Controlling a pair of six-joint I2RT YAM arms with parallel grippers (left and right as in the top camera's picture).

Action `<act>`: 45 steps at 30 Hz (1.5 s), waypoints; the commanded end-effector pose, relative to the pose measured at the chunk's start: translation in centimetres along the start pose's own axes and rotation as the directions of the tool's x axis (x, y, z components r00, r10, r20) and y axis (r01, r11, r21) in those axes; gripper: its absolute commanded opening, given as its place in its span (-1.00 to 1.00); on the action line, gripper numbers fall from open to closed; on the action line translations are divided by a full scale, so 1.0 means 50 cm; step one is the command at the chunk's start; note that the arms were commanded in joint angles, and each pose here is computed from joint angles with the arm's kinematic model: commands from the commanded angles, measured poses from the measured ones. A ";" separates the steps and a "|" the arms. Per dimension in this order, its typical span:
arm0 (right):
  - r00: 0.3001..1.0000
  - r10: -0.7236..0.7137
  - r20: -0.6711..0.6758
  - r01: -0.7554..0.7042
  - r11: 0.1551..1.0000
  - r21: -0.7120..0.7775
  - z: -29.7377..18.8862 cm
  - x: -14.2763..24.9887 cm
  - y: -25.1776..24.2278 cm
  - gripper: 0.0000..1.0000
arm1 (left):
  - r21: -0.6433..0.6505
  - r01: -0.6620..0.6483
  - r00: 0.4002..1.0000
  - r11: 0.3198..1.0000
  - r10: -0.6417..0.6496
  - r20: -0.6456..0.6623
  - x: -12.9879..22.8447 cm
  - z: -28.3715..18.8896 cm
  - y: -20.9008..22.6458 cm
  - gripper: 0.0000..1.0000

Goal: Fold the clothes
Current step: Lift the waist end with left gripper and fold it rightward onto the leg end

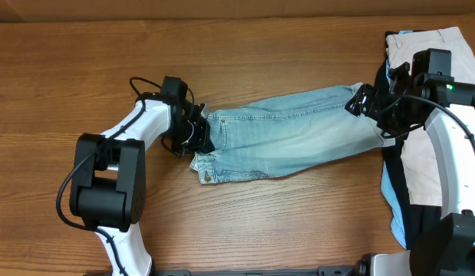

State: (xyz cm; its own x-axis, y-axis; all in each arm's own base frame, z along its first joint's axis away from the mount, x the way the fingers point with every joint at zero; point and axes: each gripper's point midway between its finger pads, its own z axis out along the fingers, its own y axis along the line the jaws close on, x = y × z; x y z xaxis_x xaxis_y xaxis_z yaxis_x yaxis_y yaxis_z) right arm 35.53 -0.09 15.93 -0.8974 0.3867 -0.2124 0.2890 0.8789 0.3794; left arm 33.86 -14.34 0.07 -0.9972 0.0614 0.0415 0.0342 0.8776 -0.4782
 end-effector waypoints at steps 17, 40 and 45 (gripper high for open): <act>0.975 -0.217 0.046 0.221 0.966 -0.131 0.082 0.060 0.233 -0.92 | -0.483 0.111 0.994 0.868 -0.089 0.067 -0.084 -0.405 0.110 -0.92; 0.943 -0.113 -0.312 0.139 0.988 0.064 0.393 0.175 0.099 -0.92 | -0.471 0.064 0.966 0.880 0.063 0.250 -0.167 -0.453 -0.016 -0.92; 0.938 -0.111 -0.329 0.142 0.987 0.070 0.391 0.185 0.098 -0.92 | -0.426 0.058 0.948 0.903 0.085 0.307 -0.211 -0.397 -0.070 -0.92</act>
State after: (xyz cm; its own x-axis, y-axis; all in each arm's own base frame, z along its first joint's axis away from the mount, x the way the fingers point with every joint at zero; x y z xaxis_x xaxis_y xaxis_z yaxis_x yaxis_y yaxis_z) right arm 37.17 13.43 0.90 -0.9833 0.1792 -0.0306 0.1589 0.9289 0.3346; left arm 45.21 -5.44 19.09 -0.9674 0.0177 -0.2527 0.0128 0.9997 0.0214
